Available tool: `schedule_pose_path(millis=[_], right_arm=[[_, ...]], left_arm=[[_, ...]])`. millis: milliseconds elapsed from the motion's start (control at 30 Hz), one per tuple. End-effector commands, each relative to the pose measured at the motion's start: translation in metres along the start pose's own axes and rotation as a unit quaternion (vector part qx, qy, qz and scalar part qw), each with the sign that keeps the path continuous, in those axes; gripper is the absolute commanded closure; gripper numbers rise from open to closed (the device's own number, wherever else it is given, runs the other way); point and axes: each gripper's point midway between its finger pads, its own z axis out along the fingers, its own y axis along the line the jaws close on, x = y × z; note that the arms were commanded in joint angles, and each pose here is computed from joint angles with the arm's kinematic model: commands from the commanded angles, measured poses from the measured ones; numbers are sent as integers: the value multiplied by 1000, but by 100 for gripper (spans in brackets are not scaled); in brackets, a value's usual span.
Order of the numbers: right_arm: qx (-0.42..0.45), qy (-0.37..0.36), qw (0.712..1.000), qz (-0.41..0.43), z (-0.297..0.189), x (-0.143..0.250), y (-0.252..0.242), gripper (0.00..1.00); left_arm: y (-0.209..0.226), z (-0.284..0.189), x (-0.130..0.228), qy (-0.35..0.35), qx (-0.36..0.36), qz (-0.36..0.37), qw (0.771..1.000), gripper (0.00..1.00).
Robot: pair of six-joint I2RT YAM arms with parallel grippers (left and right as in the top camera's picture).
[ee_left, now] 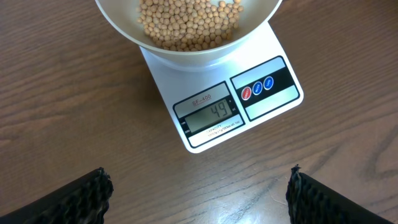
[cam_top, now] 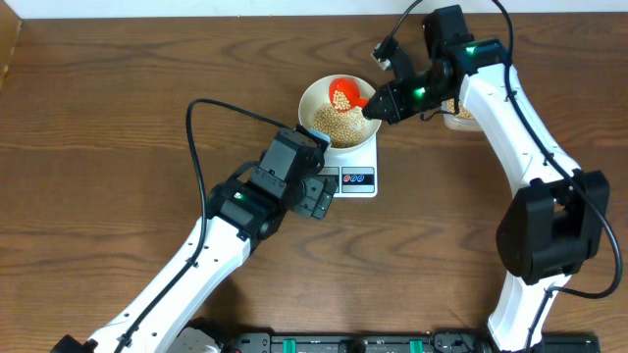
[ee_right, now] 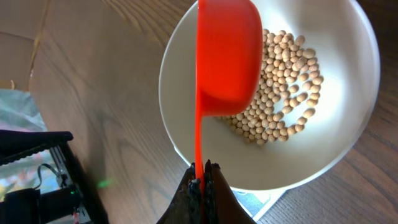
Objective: Scoop item into bowl and weigh 50g on scale
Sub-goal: 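Shake the tilted red scoop over the bowl to drop more soybeans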
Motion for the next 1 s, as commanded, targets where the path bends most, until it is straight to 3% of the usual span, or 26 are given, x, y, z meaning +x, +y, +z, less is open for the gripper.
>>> schedule_pose_path(millis=[0, 967], right_arm=[[24, -15, 999, -33, -12, -10, 11, 99], [106, 16, 992, -70, 4, -3, 6, 99]], left_arm=[[0, -2, -1, -4, 4, 5, 1000, 8], [0, -2, -1, -4, 4, 5, 1000, 8]])
